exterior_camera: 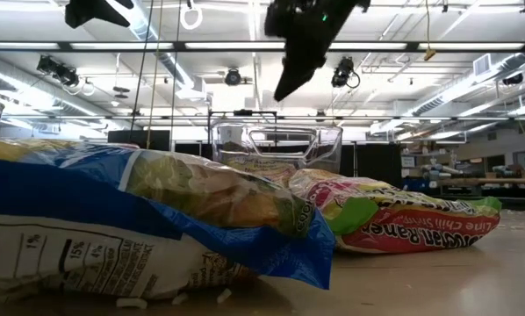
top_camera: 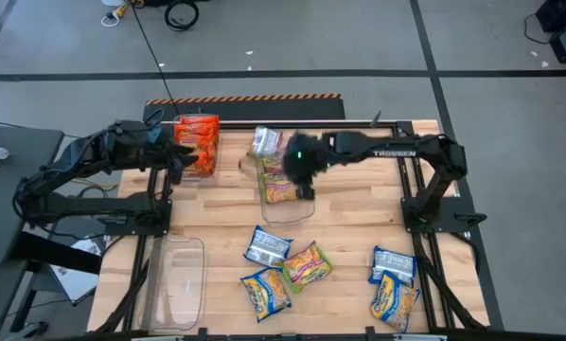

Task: Sort Maruchan noodles
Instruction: Put the bottom green noodle pack into the center transparent bin

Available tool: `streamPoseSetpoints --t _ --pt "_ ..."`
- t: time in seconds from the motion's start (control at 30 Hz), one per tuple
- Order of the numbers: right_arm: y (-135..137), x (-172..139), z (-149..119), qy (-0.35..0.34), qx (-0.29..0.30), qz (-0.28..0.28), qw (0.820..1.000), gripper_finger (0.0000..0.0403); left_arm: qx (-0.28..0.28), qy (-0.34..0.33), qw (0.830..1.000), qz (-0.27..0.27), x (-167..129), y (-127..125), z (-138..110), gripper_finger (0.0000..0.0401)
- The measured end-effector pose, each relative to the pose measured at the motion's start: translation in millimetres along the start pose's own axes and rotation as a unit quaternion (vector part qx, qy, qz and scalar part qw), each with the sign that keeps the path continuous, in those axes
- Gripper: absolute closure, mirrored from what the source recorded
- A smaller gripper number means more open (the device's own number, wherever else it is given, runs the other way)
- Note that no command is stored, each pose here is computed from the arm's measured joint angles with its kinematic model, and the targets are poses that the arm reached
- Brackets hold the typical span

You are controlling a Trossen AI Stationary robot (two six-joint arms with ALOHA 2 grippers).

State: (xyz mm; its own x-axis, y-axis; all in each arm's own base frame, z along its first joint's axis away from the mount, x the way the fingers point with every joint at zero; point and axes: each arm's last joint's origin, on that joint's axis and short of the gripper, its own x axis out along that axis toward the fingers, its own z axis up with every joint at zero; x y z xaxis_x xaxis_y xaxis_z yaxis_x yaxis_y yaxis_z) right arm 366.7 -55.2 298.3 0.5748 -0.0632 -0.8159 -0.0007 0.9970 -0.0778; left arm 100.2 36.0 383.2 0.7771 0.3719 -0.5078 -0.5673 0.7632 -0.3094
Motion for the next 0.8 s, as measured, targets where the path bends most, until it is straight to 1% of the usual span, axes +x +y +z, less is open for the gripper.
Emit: streamPoseSetpoints --t 0.1,0.23,0.3,0.33,0.37,0.4,0.43,0.47,0.5,0.53,0.57,0.6,0.63,0.7,0.73,0.8 --pt "40.7 -5.4 3.7 0.016 -0.055 0.035 0.998 0.0279 0.011 0.019 0.999 -0.029 3.3 -5.9 -1.6 0.022" --pt "103.4 -11.3 0.1 0.031 -0.122 0.083 0.989 0.0279 0.022 0.034 0.997 -0.058 9.0 -16.3 -3.0 0.022" --pt "133.0 -14.9 -4.8 0.038 -0.141 0.096 0.985 0.0279 0.029 0.039 0.996 -0.08 11.9 -24.0 -3.6 0.022" --pt "147.1 -16.2 -8.1 0.044 -0.136 0.094 0.985 0.0279 0.034 0.042 0.994 -0.091 13.5 -28.3 -4.2 0.022" --pt "160.0 -17.1 -12.4 0.051 -0.116 0.086 0.988 0.0279 0.042 0.046 0.993 -0.104 15.4 -33.3 -5.1 0.022" --pt "172.3 -18.6 -17.1 0.057 -0.073 0.078 0.993 0.0279 0.05 0.05 0.991 -0.116 17.3 -38.2 -6.0 0.022" --pt "183.4 -19.8 -21.4 0.062 -0.009 0.07 0.996 0.0279 0.058 0.055 0.989 -0.127 19.1 -43.1 -7.2 0.022" --pt "193.6 -21.0 -25.4 0.066 0.079 0.065 0.993 0.0279 0.066 0.061 0.987 -0.137 20.5 -47.5 -9.0 0.0221" --pt "203.7 -21.2 -30.5 0.074 0.176 0.062 0.98 0.0279 0.073 0.068 0.984 -0.145 21.7 -51.5 -10.8 0.0221" --pt "213.5 -21.5 -36.7 0.084 0.27 0.057 0.957 0.0279 0.08 0.074 0.982 -0.153 23.2 -55.7 -12.5 0.0221" --pt "222.9 -21.2 -43.5 0.093 0.358 0.049 0.928 0.0278 0.087 0.08 0.98 -0.161 24.0 -59.6 -14.7 0.0221" --pt "233.3 -20.8 -49.6 0.097 0.437 0.046 0.893 0.0276 0.094 0.088 0.978 -0.167 24.7 -62.8 -17.0 0.0221" --pt "244.6 -20.3 -55.1 0.099 0.51 0.048 0.853 0.0272 0.1 0.095 0.975 -0.172 25.5 -65.9 -19.1 0.0221" --pt "264.4 -18.6 -68.0 0.103 0.622 0.056 0.774 0.0262 0.103 0.105 0.972 -0.182 25.4 -70.6 -22.4 0.0221" --pt "272.5 -17.0 -74.5 0.101 0.666 0.06 0.736 0.0255 0.101 0.109 0.971 -0.186 25.0 -72.4 -23.8 0.0221" --pt "283.9 -10.8 -86.2 0.083 0.749 0.071 0.654 0.0242 0.096 0.122 0.969 -0.194 23.5 -75.3 -27.1 0.0221"
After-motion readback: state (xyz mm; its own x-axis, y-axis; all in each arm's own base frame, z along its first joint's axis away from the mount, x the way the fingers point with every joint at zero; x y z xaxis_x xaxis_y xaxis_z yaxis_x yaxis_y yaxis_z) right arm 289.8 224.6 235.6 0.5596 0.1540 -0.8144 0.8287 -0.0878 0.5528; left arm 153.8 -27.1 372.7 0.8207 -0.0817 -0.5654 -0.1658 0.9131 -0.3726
